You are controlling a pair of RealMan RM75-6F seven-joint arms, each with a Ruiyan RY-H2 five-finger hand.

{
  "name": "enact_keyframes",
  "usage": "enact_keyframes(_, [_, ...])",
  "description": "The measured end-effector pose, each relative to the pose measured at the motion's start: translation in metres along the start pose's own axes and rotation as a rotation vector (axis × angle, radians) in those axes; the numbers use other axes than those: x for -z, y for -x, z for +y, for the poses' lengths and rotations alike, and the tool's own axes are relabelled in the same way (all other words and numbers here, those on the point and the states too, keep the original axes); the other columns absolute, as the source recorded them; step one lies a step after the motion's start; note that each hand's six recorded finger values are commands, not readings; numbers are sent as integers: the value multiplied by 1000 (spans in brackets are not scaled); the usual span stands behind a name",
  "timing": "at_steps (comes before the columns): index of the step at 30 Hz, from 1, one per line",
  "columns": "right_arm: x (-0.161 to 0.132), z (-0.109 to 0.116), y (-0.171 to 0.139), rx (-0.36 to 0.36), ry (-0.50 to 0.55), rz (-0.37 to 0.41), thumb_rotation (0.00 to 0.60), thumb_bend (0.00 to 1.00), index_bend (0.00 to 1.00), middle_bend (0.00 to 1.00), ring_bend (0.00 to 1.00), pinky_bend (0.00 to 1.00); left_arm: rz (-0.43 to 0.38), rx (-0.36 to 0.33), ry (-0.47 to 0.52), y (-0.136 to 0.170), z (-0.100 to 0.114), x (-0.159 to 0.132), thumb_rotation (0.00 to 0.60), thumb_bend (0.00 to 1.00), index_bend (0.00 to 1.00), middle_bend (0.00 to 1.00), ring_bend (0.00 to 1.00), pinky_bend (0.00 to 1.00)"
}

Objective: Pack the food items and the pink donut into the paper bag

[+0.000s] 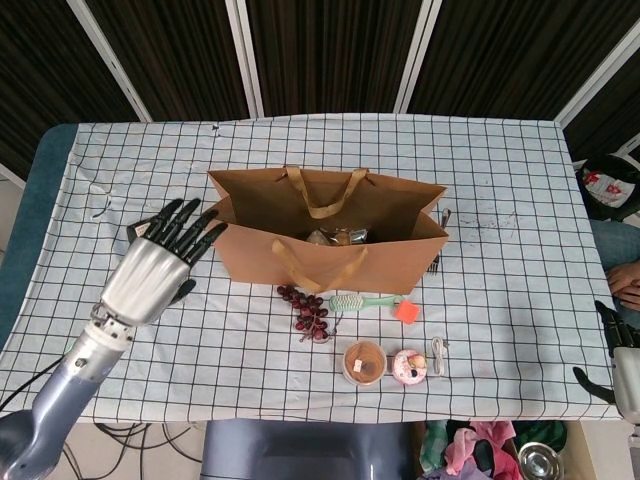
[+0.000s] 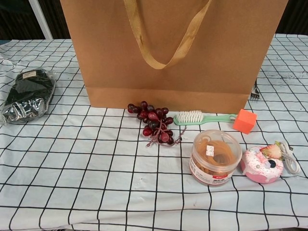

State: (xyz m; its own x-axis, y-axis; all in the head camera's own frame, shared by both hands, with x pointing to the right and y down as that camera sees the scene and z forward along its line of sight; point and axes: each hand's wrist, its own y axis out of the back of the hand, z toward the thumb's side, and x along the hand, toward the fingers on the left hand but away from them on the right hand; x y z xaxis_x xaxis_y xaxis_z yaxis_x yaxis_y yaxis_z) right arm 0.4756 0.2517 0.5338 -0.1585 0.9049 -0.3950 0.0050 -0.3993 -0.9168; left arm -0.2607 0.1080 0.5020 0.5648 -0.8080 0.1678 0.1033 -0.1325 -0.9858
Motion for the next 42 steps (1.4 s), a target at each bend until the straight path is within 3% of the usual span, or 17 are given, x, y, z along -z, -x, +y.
enact_keyframes(5, [0,2,0,15,-3,-11,600,144,48,119,228,234,-83,94,45,49,-32,0,600,52,178,216,92,191])
enact_keyframes(8, [1,4,0,27,-1,-22,600,145,47,119,228,234,-102,137,51,66,-54,5,600,53,164,209,93,188])
enact_keyframes(16, [-4,2,-1,21,7,8,600,145,48,119,225,234,-167,254,66,83,-111,-14,600,53,136,168,49,126])
enact_keyframes(21, [-9,-2,-1,10,5,22,600,146,47,119,225,234,-226,316,71,67,-141,-46,600,53,135,157,41,123])
enact_keyframes(32, [-7,-1,-1,11,8,11,600,145,47,120,225,234,-327,301,57,6,-170,-109,600,90,135,158,41,124])
enact_keyframes(42, [-7,-1,-1,11,7,7,600,145,49,120,227,233,-365,267,25,-27,-184,-141,600,152,152,162,41,125])
